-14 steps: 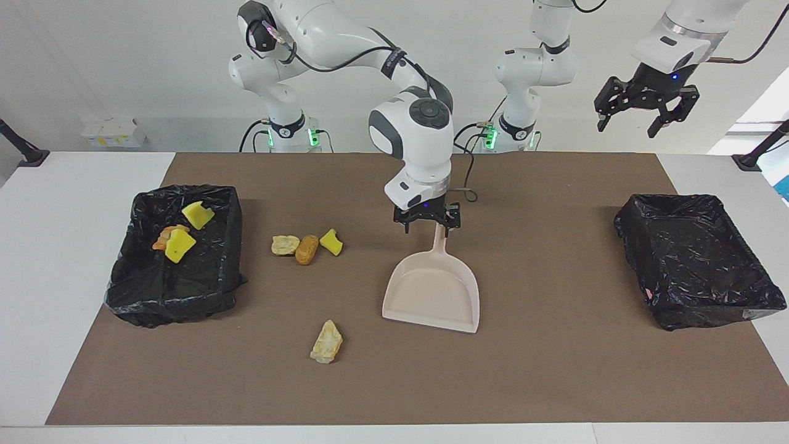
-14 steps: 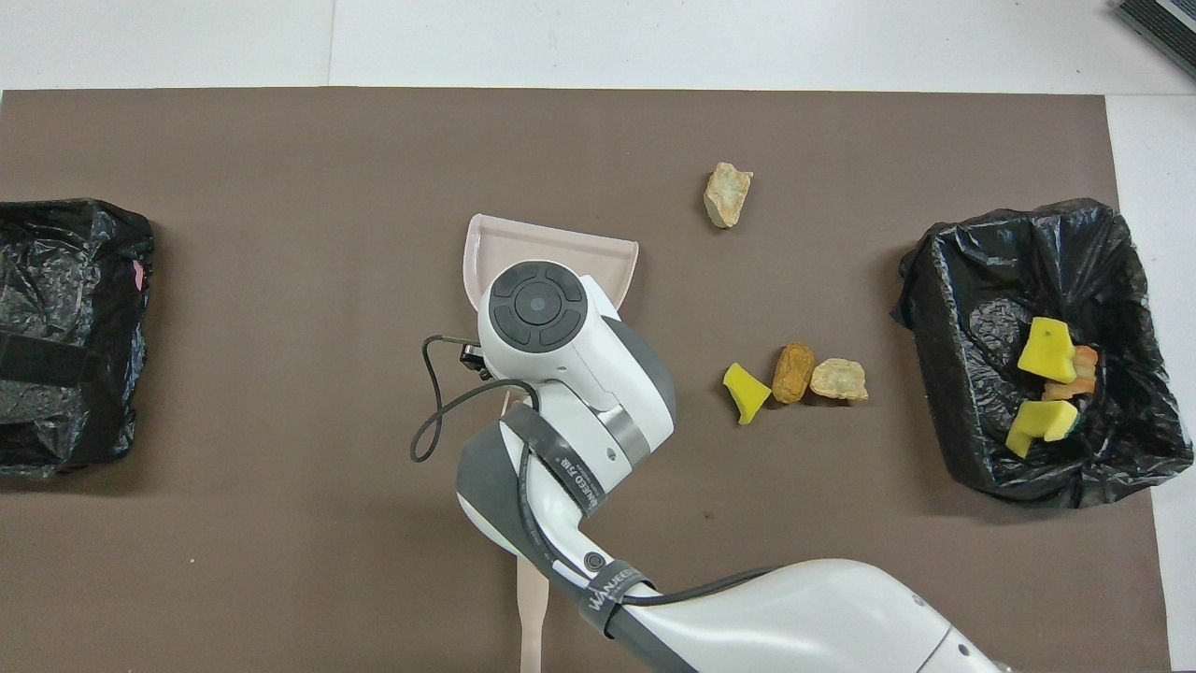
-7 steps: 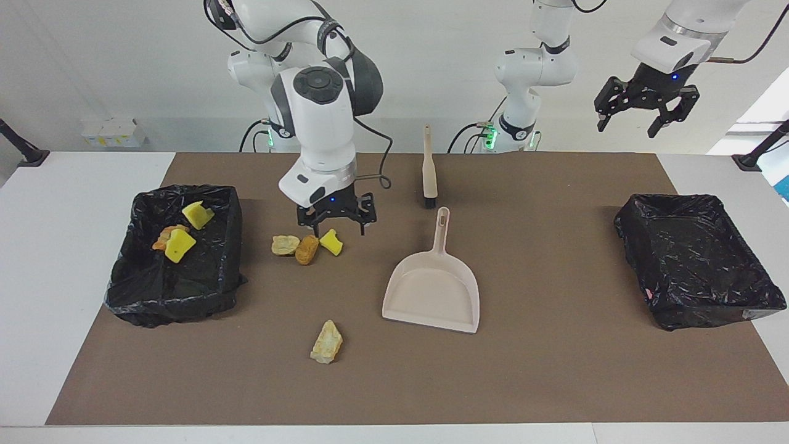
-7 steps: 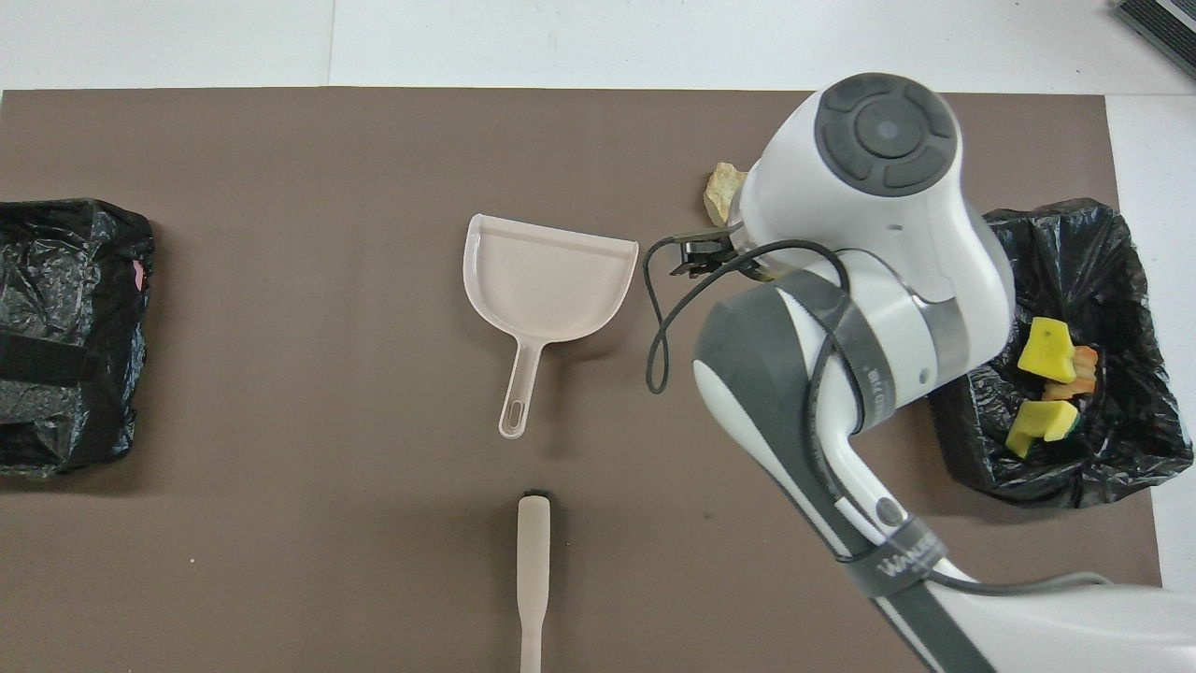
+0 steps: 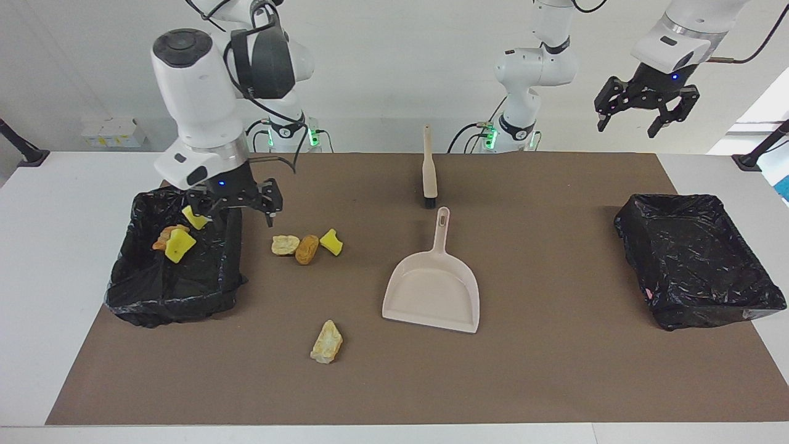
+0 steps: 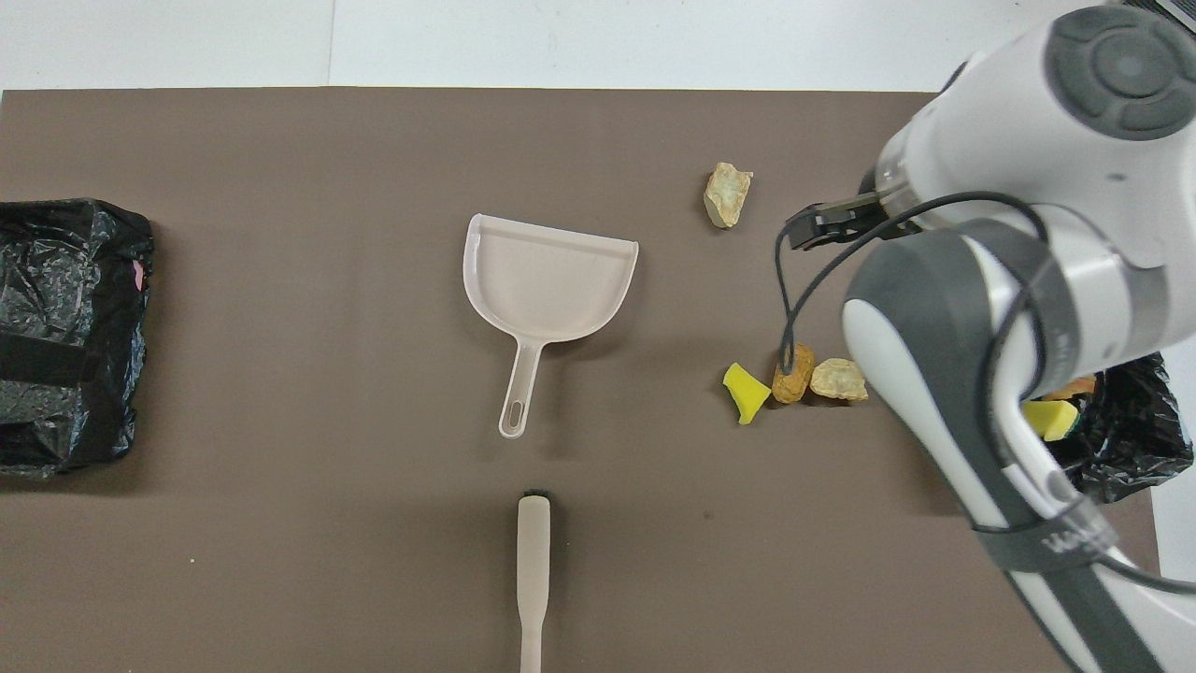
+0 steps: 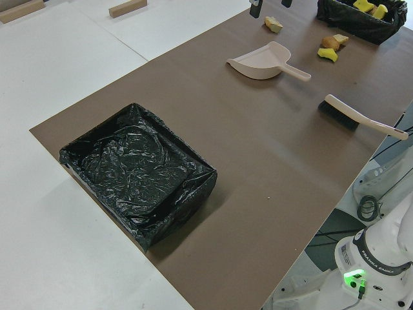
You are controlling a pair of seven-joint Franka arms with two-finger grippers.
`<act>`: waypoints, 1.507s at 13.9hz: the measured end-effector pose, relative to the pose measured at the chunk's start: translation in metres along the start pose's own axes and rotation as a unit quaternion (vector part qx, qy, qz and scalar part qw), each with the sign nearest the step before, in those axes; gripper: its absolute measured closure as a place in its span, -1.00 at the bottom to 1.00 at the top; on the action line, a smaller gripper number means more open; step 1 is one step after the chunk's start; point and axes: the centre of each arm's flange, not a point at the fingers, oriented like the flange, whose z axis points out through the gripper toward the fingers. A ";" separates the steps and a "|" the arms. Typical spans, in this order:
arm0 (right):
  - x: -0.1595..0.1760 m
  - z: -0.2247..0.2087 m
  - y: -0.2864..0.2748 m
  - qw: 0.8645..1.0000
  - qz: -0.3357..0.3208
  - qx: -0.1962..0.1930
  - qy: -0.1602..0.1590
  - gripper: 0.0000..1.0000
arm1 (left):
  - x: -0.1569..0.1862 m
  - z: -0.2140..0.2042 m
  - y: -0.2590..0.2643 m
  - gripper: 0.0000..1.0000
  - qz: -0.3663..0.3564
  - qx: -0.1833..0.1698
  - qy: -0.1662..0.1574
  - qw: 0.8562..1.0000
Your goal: Sweep and dump trash in bin
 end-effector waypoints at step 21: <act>-0.084 -0.049 0.039 0.997 0.048 0.020 -0.059 -1.00 | 0.096 0.256 0.295 -1.00 -0.005 -0.024 0.021 0.999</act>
